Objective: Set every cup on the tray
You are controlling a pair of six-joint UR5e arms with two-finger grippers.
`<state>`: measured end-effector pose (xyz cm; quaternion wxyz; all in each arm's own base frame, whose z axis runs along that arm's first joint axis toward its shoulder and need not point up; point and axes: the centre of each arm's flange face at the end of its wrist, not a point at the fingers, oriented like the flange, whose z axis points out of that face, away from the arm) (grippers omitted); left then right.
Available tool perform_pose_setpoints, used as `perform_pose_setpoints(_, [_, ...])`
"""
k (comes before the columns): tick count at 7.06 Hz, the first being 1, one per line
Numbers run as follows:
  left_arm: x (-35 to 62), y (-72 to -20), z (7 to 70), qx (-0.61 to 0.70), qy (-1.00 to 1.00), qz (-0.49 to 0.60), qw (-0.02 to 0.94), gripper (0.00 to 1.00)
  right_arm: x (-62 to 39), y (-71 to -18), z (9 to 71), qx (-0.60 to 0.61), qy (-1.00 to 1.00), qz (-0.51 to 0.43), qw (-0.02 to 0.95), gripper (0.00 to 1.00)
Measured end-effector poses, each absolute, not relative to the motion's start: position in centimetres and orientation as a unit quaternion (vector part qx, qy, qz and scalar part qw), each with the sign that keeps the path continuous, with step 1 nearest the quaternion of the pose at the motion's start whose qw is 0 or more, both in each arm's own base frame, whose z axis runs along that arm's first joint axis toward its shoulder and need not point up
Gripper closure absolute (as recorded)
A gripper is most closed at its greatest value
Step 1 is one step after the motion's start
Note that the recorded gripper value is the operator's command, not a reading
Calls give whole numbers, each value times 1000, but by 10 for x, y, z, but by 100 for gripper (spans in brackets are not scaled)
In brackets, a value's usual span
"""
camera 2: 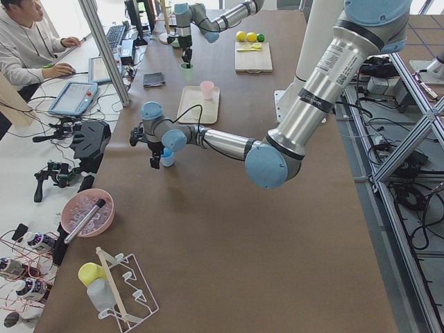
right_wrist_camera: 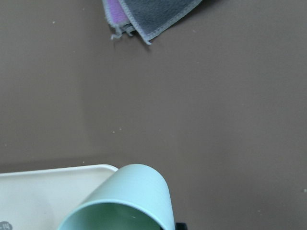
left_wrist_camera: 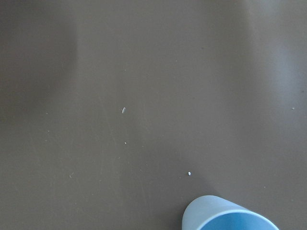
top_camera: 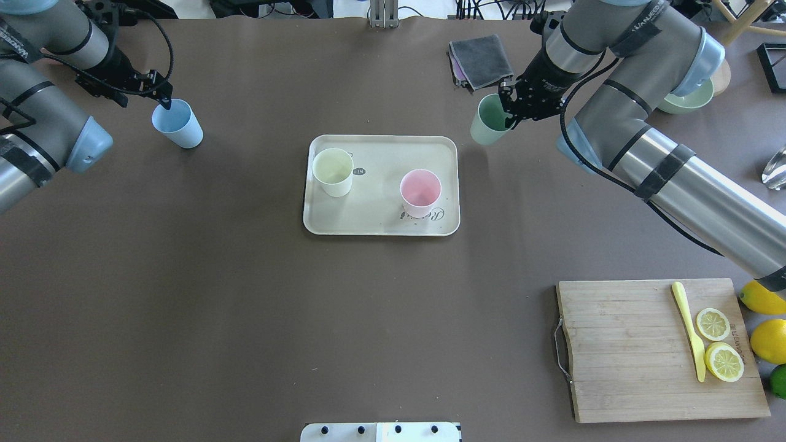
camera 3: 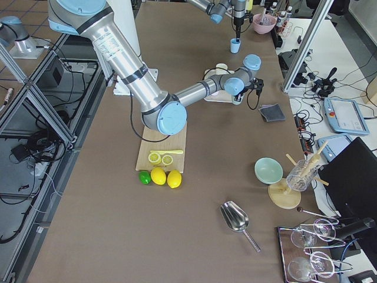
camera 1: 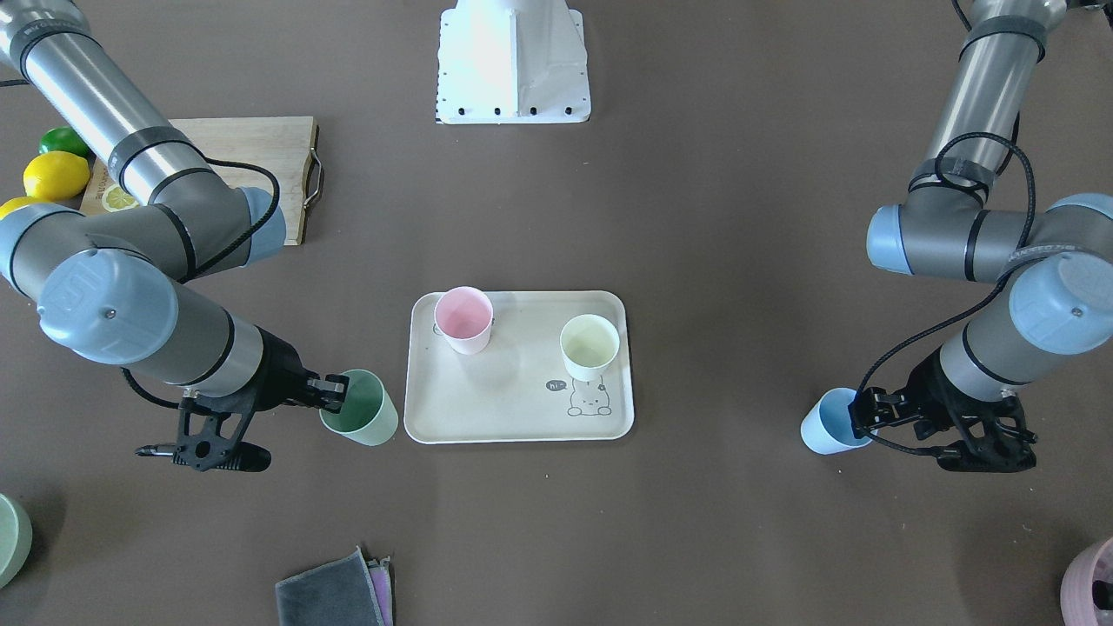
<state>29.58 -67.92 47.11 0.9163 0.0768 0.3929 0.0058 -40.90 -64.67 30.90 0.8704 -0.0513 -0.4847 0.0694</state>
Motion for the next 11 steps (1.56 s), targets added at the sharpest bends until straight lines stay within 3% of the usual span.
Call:
perform_pose_setpoints(1, [300, -676, 472, 75, 394, 7, 916, 99, -417, -645, 293, -53, -490, 72, 867, 100])
perform_pose_setpoints(5, [313, -682, 437, 78, 411, 0, 908, 100, -455, -624, 272, -44, -489, 57, 869, 100])
perform_pose_setpoints(6, [329, -685, 404, 76, 428, -7, 900, 100, -471, -613, 271, -39, -485, 50, 872, 3])
perform_pose_setpoints(11, [463, -645, 263, 43, 480, -64, 874, 100, -482, -597, 259, -20, -488, 34, 872, 0])
